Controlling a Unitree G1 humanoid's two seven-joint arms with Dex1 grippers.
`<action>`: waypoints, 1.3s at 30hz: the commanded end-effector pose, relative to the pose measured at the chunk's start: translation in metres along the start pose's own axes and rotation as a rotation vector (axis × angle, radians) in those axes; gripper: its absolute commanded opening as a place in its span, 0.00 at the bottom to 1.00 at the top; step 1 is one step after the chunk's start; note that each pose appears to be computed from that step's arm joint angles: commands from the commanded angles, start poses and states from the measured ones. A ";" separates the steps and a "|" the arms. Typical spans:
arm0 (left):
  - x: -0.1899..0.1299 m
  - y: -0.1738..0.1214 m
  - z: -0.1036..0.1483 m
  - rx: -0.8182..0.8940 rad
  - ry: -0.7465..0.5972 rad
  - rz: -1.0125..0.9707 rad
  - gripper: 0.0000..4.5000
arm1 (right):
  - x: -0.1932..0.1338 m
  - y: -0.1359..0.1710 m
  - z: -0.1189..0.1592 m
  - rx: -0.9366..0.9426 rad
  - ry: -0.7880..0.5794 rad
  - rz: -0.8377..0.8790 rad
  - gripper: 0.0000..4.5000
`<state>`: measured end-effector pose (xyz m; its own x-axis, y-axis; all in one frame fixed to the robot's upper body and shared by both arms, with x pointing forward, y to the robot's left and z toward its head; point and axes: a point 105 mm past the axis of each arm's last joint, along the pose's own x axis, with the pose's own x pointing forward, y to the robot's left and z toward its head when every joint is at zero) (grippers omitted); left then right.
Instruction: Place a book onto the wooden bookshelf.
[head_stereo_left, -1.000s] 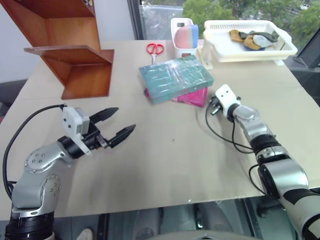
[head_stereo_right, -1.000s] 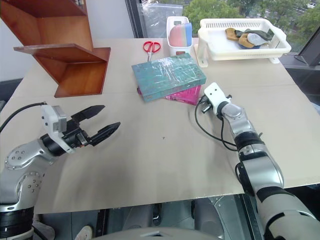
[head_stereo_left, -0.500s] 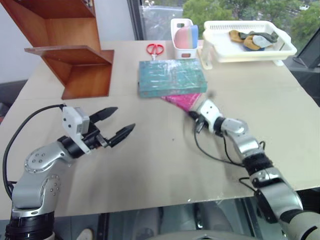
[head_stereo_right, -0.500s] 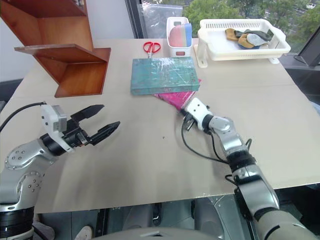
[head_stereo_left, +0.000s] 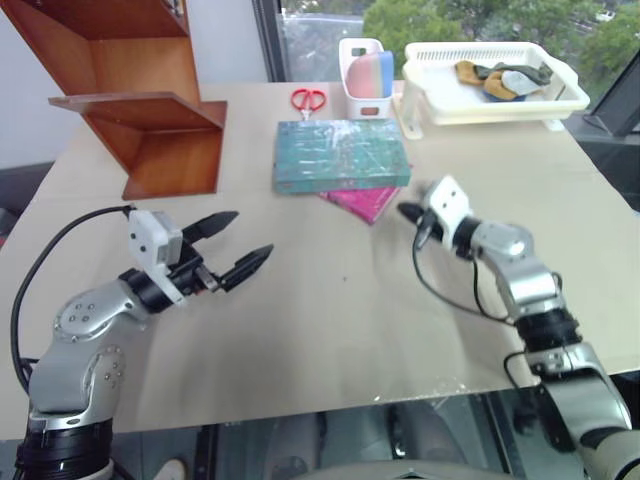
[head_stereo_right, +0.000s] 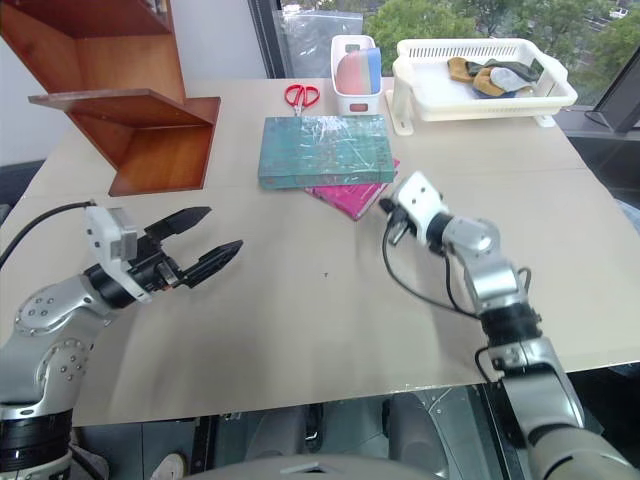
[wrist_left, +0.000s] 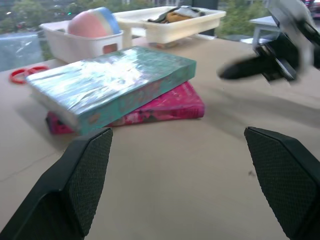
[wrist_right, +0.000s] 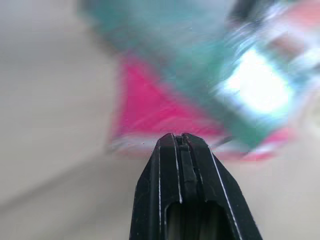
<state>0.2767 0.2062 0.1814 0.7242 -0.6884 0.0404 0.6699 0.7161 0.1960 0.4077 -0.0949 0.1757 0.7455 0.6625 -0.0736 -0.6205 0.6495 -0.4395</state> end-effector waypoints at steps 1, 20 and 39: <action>0.005 0.001 0.006 0.030 -0.007 0.002 1.00 | 0.022 -0.039 0.028 -0.080 -0.025 -0.122 0.01; 0.004 -0.005 0.002 0.046 0.054 0.104 1.00 | 0.076 0.009 -0.004 -0.405 0.335 0.160 0.01; 0.006 -0.008 -0.009 -0.018 0.037 0.107 1.00 | 0.085 0.015 0.053 -0.199 0.059 0.209 0.01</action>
<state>0.2781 0.1974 0.1669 0.7973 -0.6036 -0.0032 0.5940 0.7836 0.1822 0.4430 -0.0011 0.1821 0.5788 0.7465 -0.3281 -0.7675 0.3627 -0.5286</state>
